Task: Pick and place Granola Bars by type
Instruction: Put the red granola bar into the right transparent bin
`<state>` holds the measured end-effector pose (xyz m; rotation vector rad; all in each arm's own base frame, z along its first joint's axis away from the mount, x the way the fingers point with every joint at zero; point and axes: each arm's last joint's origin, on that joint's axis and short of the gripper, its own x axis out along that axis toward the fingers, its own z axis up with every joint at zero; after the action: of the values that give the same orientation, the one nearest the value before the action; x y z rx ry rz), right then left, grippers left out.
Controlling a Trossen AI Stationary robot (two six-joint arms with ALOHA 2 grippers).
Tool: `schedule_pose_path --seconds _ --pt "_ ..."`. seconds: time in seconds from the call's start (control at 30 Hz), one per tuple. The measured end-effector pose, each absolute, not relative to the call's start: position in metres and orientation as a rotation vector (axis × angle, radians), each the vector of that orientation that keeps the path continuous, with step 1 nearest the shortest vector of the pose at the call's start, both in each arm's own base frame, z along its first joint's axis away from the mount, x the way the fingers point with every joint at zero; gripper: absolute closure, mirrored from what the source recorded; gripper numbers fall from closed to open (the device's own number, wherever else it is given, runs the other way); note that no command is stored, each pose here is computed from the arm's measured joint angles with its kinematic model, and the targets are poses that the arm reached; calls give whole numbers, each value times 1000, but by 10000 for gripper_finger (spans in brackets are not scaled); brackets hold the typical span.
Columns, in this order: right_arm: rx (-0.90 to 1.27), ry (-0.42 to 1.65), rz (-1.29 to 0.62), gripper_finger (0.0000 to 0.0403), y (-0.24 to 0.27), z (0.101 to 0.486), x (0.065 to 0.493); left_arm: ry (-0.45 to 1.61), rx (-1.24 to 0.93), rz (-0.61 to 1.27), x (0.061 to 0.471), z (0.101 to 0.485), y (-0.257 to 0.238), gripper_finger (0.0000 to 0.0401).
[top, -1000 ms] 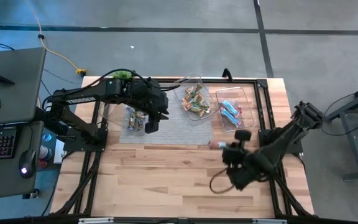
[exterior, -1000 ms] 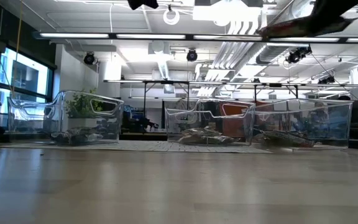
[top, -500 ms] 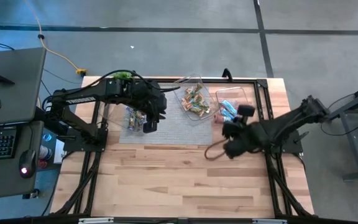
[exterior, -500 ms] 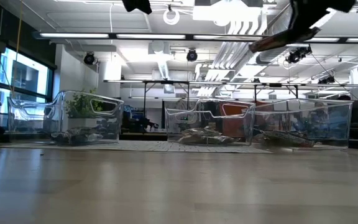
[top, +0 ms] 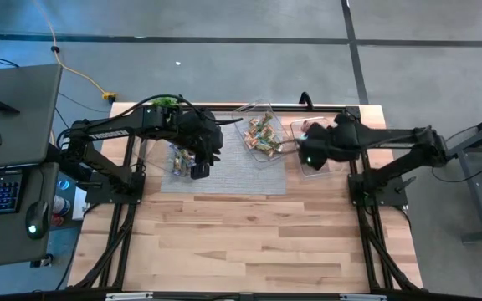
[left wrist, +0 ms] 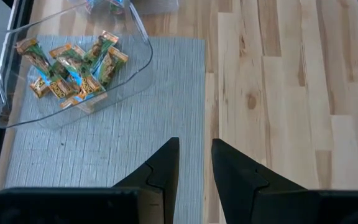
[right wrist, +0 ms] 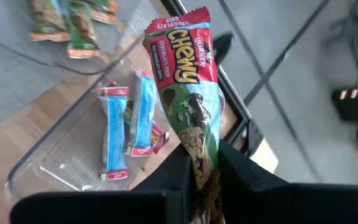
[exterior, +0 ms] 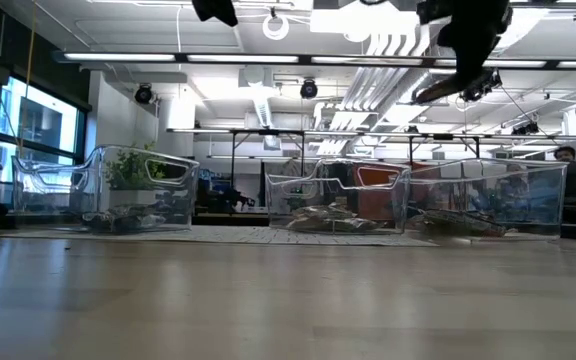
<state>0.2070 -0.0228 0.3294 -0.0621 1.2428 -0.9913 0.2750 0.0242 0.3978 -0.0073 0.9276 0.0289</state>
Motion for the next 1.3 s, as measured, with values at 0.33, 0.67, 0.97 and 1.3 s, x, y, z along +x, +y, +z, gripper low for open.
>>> schedule_pose_path --seconds 0.33,0.67,0.97,1.3 --pt "305 1273 -1053 365 -70 326 203 968 -20 33 272 396 24 312" --pt "543 1314 -1105 365 -102 302 221 969 -20 32 272 395 24 312" --pt "673 1468 -1206 358 -134 255 243 974 -21 32 271 395 24 312" --pt "618 1588 -1158 332 -141 233 253 983 -22 31 271 395 24 312"
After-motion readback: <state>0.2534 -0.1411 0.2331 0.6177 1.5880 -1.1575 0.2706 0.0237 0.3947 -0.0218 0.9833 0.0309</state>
